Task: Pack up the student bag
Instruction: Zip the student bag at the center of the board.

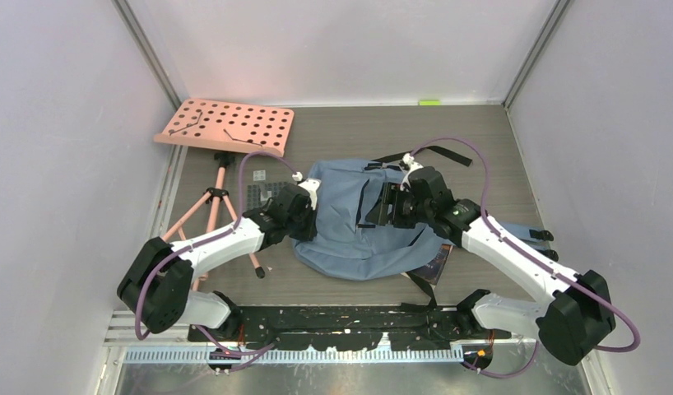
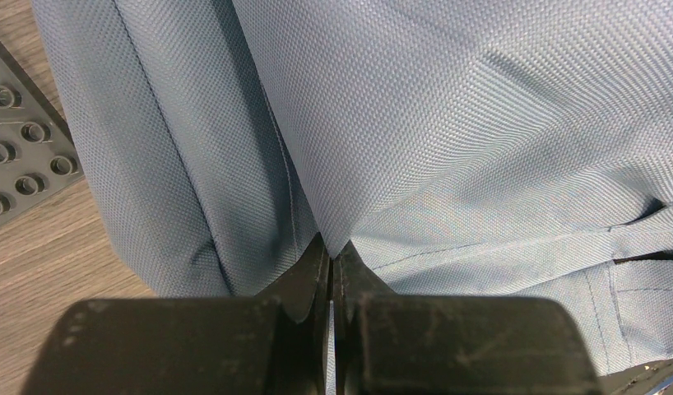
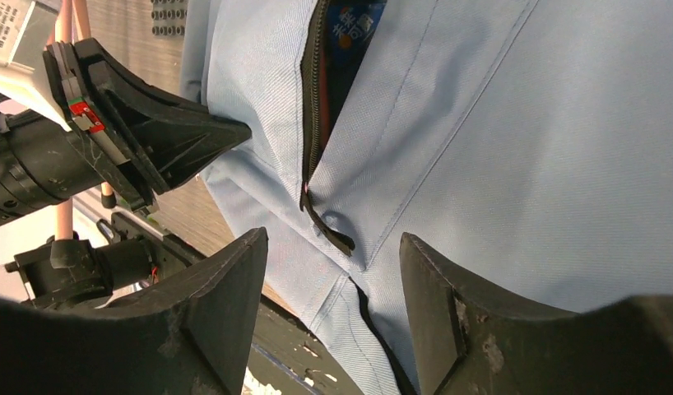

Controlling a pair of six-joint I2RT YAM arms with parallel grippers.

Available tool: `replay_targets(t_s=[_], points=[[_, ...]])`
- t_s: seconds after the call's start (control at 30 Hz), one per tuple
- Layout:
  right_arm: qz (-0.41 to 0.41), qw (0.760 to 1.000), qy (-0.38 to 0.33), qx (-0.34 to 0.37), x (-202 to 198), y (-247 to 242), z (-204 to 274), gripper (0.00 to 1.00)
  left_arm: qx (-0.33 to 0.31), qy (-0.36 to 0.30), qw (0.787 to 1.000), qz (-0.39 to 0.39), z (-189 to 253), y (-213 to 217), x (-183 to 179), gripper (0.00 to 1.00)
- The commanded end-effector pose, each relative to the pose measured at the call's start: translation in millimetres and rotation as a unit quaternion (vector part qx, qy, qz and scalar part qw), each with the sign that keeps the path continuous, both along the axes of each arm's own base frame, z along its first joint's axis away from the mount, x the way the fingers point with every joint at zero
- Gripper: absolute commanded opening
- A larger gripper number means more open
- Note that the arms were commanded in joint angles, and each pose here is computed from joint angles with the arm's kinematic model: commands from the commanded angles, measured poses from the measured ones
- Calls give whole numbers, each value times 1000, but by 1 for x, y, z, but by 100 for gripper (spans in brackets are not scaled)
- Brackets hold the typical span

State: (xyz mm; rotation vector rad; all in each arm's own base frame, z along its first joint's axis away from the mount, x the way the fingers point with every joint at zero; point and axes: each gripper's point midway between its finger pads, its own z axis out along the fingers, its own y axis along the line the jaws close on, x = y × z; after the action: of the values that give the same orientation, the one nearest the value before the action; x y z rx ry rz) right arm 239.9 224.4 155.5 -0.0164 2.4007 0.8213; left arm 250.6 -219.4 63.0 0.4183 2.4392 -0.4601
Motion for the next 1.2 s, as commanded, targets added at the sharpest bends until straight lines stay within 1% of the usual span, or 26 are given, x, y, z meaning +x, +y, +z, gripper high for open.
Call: replay_targets(t_s=[0.0, 0.17, 0.3, 0.43, 0.5, 0.6, 0.63, 0.67, 0.7, 0.77, 0.87, 0.9, 0.93, 0.97, 1.0, 1.03, 1.07, 1.1, 1.13, 1.17], points=[[17, 999, 6, 28, 0, 12, -2, 66, 3, -7, 1000, 4, 3, 4, 1, 0], [43, 999, 26, 15, -3, 18, -20, 63, 2, -8, 1000, 4, 4, 3, 2, 0], [51, 998, 26, 18, 2, 25, -23, 56, 3, -6, 1000, 5, 3, 4, 1, 0], [52, 998, 21, 27, 5, 30, -20, 46, 3, -7, 1000, 4, 4, 4, 1, 0], [51, 998, 22, 26, 6, 30, -22, 37, 3, -5, 1000, 4, 3, 4, 0, 0], [54, 998, 28, 25, 5, 31, -24, 27, 4, -5, 1000, 4, 3, 4, 0, 0], [55, 998, 29, 25, 5, 32, -24, 20, 4, -5, 1000, 4, 3, 4, 0, 0], [55, 998, 29, 25, 5, 32, -24, 16, 4, -5, 1000, 5, 3, 5, 0, 0], [56, 998, 28, 26, 6, 32, -23, 7, 4, -5, 1000, 5, 3, 5, 0, 0], [57, 998, 24, 27, 6, 32, -18, 1, 5, -4, 1000, 3, 2, 5, -1, 0], [61, 998, 6, 18, 10, 31, -8, 1, 8, -4, 1000, 1, -1, 7, -2, 0], [58, 998, -10, 15, 17, 31, 3, 1, 11, -4, 1000, -1, -3, 7, -2, 0], [61, 998, -16, 0, 18, 28, 4, 1, 13, -3, 1000, -1, -4, 8, -3, 0], [53, 998, -35, -8, 28, 27, 15, 1, 16, -3, 1000, -1, -6, 9, -3, 0], [56, 997, -37, -26, 30, 23, 14, 1, 19, -2, 1000, -1, -7, 10, -3, 0], [45, 997, -55, -37, 40, 21, 24, 1, 22, -2, 1000, -2, -9, 11, -3, 0], [38, 996, -58, -62, 45, 15, 22, 1, 24, -1, 1000, -3, -11, 12, -3, 0], [32, 995, -72, -68, 52, 15, 32, 1, 27, -1, 1000, -4, -12, 12, -4, 0], [25, 993, -72, -93, 58, 8, 28, 1, 30, 0, 1000, -4, -14, 13, -4, 0], [20, 991, -85, -97, 64, 9, 38, 1, 32, 2, 999, -4, -17, 14, -5, 0]])
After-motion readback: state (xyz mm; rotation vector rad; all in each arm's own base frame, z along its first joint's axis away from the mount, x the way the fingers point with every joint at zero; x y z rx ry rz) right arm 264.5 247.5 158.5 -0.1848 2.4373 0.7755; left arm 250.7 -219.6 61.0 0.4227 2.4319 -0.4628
